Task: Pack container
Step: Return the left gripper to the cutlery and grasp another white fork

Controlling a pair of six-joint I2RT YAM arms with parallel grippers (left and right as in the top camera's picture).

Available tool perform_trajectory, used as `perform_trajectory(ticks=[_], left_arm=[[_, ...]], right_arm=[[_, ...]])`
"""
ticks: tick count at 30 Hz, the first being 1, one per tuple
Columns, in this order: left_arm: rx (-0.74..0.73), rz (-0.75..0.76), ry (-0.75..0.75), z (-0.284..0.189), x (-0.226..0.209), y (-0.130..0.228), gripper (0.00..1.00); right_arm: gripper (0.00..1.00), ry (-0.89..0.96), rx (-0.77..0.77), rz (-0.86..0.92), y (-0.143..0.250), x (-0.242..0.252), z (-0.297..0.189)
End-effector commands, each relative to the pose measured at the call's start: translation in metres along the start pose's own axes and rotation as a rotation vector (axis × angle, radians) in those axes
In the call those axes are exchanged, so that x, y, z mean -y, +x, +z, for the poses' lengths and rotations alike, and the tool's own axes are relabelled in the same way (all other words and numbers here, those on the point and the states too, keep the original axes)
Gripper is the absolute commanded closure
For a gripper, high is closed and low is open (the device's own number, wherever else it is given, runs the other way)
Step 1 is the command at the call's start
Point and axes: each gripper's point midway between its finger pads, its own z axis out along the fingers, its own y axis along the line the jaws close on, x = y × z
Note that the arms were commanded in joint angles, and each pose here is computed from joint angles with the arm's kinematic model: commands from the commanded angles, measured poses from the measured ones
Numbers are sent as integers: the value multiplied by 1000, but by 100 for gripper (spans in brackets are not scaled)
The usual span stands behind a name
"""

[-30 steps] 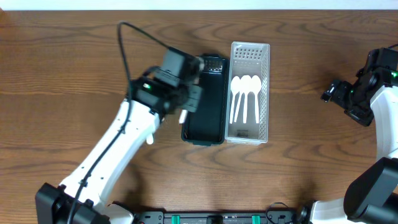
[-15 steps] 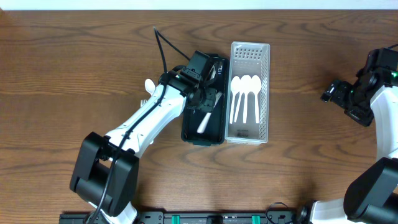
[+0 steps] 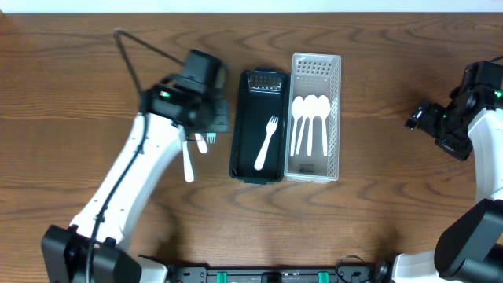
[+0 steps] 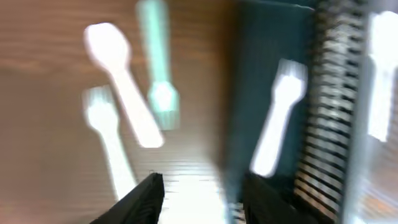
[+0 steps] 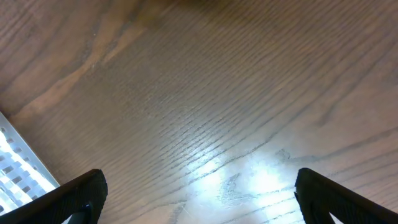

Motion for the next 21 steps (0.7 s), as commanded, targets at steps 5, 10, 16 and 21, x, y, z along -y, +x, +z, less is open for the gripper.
perform_trajectory(ticks=[5,10,16,21], left_arm=[[-255,-186,-182,75,-89,37,57],[-341,-211,-201,107,-109,48,57],[-371,-102,-170,130,-110,50,57],[-373,-103,-170,139,-111,50,56]], right_arm=[[1,-1,-7,1,1,1,1],[1,0,-11,0,2,1,1],[1,0,-11,0,1,1,1],[1,0,-11,0,1,1,1]])
